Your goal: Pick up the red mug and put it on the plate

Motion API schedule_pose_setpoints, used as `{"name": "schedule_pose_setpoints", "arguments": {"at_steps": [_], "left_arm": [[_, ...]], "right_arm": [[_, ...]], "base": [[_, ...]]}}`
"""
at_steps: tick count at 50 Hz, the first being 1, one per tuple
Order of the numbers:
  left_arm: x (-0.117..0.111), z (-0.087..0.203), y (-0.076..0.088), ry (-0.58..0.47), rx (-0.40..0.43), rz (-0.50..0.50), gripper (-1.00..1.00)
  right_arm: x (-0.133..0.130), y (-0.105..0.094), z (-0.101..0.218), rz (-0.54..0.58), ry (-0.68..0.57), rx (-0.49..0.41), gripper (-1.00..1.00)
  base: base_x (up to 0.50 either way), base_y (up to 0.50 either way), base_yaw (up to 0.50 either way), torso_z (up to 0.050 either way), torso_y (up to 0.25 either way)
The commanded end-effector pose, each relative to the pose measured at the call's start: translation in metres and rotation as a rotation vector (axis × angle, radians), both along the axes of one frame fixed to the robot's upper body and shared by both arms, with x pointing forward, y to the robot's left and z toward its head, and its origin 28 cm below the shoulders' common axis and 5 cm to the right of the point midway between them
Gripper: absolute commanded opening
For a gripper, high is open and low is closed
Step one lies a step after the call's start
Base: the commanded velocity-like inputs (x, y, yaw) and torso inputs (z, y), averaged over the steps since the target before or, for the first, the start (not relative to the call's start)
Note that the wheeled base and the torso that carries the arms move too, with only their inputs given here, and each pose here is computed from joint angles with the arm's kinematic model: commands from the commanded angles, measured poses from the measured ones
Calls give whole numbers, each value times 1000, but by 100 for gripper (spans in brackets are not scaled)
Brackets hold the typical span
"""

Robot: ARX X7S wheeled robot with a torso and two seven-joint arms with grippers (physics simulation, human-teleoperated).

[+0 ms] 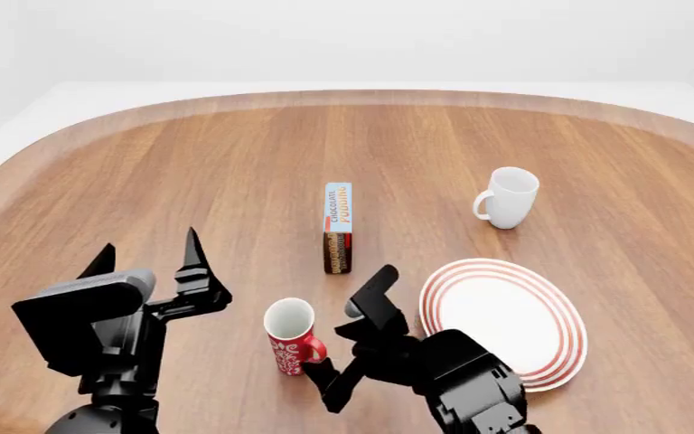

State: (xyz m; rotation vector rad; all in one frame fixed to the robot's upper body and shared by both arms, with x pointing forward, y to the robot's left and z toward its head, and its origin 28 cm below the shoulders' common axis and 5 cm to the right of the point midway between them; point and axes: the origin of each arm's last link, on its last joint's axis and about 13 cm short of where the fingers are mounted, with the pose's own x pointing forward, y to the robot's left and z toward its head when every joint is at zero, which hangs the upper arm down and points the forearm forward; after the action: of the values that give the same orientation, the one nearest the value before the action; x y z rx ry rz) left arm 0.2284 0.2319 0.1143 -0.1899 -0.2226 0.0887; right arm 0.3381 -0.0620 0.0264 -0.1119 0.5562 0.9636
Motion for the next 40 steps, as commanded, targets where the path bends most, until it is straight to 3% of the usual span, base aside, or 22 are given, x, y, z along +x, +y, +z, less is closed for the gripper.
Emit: {"name": "schedule_pose_setpoints", "arguments": {"at_steps": [1,2,3,18,30,32,40], "left_arm": [[0,1,1,-1,-4,-2,100],[0,2,1,-2,-6,-2,100],[1,3,2,-3,-9,3,100],[0,4,2,-9,-10,2,100],[-1,4,3,-11,-12,4,100],[0,4,3,-10,-11,4,100],[-1,5,3,-11,-12,2,100]], "right_arm": [[6,2,-2,4,10,0,100],[6,2,-3,6,11,1,100],[6,2,-3,4,13,0,-100],[3,0,0,-29,-22,-5,-100],[0,-6,27,-158,-281,-68,-100],[-3,-8,34,-169,-346,-118,-100],[-9,-13,56,-219,-448,-101,-100]], "base": [[0,0,0,0,0],[0,0,0,0,0],[0,0,0,0,0],[0,0,0,0,0],[0,0,0,0,0],[0,0,0,0,0],[0,0,0,0,0]]}}
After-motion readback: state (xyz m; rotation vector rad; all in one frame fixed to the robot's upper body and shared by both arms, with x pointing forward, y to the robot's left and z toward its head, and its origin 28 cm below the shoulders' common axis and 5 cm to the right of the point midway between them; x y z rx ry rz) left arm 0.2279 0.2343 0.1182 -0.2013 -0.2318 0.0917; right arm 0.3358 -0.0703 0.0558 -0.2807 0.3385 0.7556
